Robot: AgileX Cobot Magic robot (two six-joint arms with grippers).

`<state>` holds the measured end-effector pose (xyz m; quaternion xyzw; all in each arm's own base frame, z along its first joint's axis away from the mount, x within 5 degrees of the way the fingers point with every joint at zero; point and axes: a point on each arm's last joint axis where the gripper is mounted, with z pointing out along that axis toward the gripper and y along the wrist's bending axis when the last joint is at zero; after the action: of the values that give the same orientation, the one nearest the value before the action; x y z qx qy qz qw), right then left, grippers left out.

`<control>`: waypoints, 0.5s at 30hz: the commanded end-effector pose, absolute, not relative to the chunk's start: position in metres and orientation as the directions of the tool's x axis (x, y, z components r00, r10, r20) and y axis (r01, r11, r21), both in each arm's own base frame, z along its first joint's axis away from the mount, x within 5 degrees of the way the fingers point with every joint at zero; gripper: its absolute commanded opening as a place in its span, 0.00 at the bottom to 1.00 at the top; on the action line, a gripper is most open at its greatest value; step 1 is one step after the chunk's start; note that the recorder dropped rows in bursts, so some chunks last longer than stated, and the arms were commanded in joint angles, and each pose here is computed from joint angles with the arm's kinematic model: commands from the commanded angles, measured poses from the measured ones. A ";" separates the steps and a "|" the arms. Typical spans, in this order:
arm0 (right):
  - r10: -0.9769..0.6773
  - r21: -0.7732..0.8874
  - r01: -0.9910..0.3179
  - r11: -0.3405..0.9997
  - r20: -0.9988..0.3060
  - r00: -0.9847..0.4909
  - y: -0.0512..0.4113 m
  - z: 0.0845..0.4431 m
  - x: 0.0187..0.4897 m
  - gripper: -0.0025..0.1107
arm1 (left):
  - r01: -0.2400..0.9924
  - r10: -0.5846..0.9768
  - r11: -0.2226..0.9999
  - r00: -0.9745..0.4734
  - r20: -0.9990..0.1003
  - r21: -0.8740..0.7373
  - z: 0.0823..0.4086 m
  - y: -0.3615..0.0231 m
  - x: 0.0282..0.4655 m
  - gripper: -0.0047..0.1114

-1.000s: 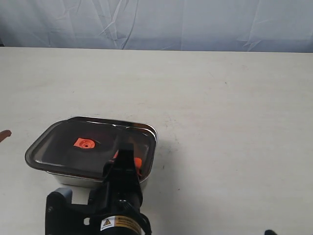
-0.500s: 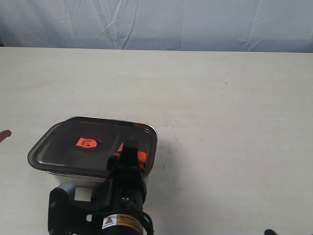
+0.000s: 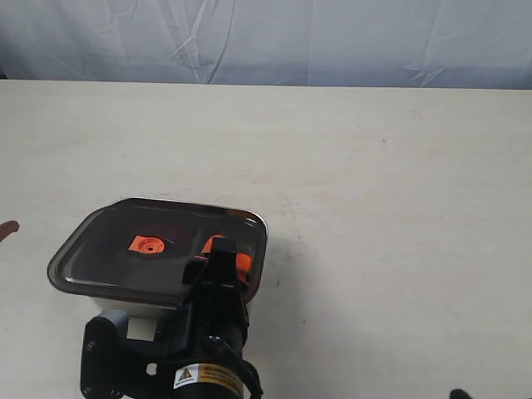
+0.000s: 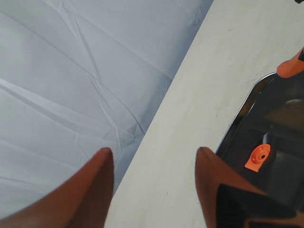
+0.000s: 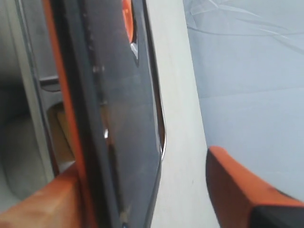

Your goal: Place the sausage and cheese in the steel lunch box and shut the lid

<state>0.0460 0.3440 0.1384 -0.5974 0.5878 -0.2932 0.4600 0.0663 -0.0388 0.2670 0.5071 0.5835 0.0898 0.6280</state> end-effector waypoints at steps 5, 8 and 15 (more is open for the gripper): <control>-0.974 -0.905 -0.406 0.128 -0.191 0.118 0.342 0.140 0.048 0.58 | 0.483 0.687 0.484 0.308 -0.659 0.730 0.269 -0.039 0.065 0.47; -0.974 -0.905 -0.406 0.128 -0.191 0.118 0.342 0.140 0.048 0.58 | 0.483 0.687 0.484 0.308 -0.659 0.730 0.269 -0.039 0.065 0.47; -0.975 -0.905 -0.406 0.128 -0.191 0.118 0.342 0.140 0.048 0.58 | 0.483 0.687 0.484 0.308 -0.659 0.730 0.269 -0.039 0.065 0.47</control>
<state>0.0469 0.3429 0.1398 -0.5906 0.5880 -0.3017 0.4630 0.0663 -0.0388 0.2670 0.5071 0.5835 0.0898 0.6280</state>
